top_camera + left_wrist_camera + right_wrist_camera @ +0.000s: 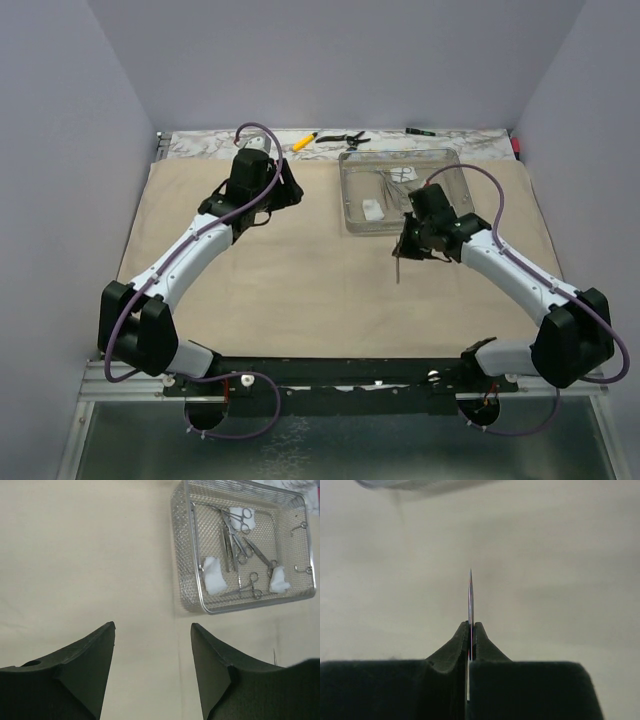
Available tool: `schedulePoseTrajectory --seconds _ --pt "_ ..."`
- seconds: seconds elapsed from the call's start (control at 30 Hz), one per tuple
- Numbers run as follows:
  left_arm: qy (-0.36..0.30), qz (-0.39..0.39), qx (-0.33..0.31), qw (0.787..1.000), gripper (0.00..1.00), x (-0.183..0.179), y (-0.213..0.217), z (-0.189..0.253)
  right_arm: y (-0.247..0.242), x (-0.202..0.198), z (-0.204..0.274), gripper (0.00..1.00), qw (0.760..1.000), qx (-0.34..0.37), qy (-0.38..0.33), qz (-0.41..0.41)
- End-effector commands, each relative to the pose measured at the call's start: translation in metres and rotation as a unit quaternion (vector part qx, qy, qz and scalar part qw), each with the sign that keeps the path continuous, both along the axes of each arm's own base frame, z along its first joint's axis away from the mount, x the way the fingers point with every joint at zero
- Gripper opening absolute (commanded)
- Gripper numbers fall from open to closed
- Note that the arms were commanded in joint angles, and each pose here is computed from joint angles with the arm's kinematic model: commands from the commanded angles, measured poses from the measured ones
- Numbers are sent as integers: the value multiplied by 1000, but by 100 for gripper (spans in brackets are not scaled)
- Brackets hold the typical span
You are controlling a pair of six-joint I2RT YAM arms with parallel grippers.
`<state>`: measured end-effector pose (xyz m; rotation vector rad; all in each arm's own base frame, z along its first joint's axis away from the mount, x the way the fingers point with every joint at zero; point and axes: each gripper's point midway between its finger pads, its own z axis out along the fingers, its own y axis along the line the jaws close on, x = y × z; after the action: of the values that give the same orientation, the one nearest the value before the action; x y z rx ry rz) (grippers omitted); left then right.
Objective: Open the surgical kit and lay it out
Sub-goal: Place the medical item in the surgical kit.
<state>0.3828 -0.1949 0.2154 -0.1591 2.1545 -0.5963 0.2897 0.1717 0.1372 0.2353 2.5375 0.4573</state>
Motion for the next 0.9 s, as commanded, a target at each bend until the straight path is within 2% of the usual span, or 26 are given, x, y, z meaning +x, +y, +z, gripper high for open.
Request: schedulePoseTrajectory --seconds 0.0,0.13,0.33,0.73,0.8,0.87 --pt "-11 34 42 998 64 1 23 -4 -43 -41 -44 1 993 -93 67 -37" --pt "1 29 39 999 64 0 20 -11 -63 -63 -69 1 982 -138 113 -55" --pt "7 28 45 999 64 2 20 -18 -90 -72 -98 1 959 -234 156 -16" --pt "13 22 63 998 64 12 25 -27 -91 -77 -121 1 948 -253 194 16" --pt "13 21 64 998 64 13 25 -27 -92 -80 -121 6 944 -257 204 15" --pt "13 21 65 998 64 15 26 -28 -90 -81 -119 24 944 -255 210 19"
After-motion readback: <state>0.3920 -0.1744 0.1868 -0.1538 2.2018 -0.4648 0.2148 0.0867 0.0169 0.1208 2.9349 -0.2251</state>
